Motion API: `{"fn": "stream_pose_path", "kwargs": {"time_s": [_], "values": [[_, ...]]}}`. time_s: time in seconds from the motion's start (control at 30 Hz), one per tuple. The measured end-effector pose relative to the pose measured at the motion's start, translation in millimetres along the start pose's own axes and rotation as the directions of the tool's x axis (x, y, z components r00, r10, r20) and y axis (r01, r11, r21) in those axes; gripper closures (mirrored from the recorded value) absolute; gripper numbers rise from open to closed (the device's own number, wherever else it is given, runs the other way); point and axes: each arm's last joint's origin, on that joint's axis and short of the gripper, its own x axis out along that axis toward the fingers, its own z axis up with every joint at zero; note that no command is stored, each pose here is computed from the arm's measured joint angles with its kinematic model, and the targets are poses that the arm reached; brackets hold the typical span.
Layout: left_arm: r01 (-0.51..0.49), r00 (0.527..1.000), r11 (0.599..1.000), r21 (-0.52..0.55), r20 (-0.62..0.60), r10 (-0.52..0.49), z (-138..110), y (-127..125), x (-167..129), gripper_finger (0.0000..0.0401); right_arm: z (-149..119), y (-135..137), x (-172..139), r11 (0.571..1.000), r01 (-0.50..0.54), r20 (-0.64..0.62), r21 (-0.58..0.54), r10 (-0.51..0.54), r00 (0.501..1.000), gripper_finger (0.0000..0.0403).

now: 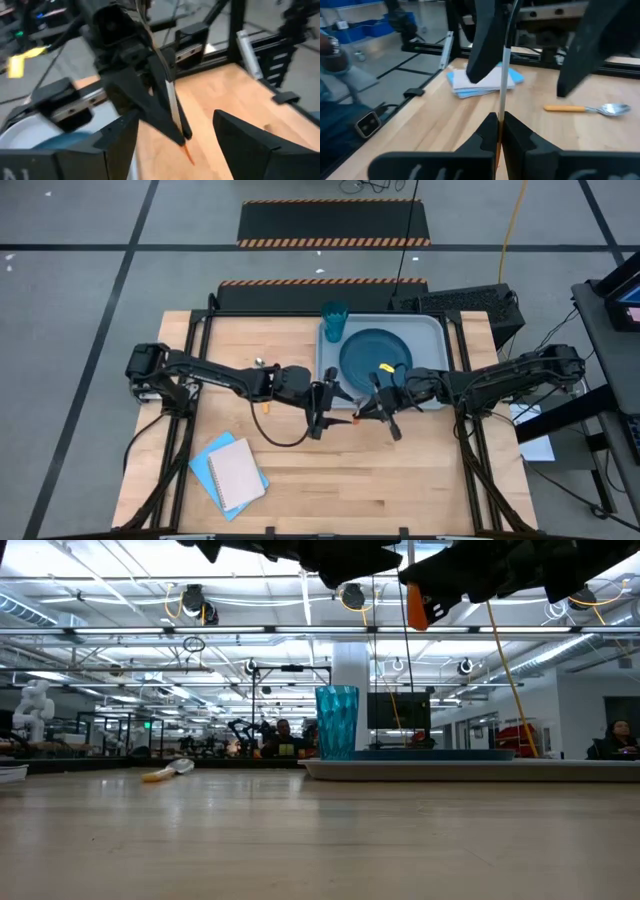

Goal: Pick and place plate/cup/fork/spoon on tray
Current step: Put the orange fork on the gray tray to the right of the blue plate

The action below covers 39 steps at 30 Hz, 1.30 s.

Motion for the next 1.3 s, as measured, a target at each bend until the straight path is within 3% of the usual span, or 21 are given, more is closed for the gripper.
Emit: {"fn": "stream_pose_path", "kwargs": {"time_s": [0.07,0.27,0.73,0.97,1.13,1.3], "values": [[0.047,0.999,0.999,0.011,0.016,-0.047,-4.3,-1.7,5.4,0.0137,-0.6,0.7,0.8,1.000,-0.022,-0.001,-0.006,0.022,1.000,0.0403],[0.063,0.994,0.997,0.036,0.088,-0.066,-12.6,3.0,18.5,0.0167,-0.4,0.6,1.1,1.000,-0.023,0.002,-0.008,0.023,1.000,0.0403],[0.220,0.960,0.973,0.066,0.164,-0.228,-21.1,13.8,23.2,0.0317,-1.2,1.9,1.0,0.998,-0.065,-0.003,-0.018,0.065,0.998,0.0403],[0.256,0.944,0.964,0.070,0.198,-0.265,-22.9,13.4,26.6,0.0372,-0.2,2.6,1.1,0.996,-0.084,0.006,-0.017,0.085,0.996,0.0400],[0.284,0.928,0.957,0.060,0.233,-0.290,-29.9,12.3,34.9,0.0380,-1.3,3.3,1.1,0.995,-0.101,-0.003,-0.014,0.101,0.995,0.0398],[0.309,0.908,0.949,0.062,0.278,-0.314,-37.2,10.9,43.2,0.0341,-0.8,3.6,0.9,0.992,-0.124,0.003,-0.005,0.124,0.992,0.0398]]}}
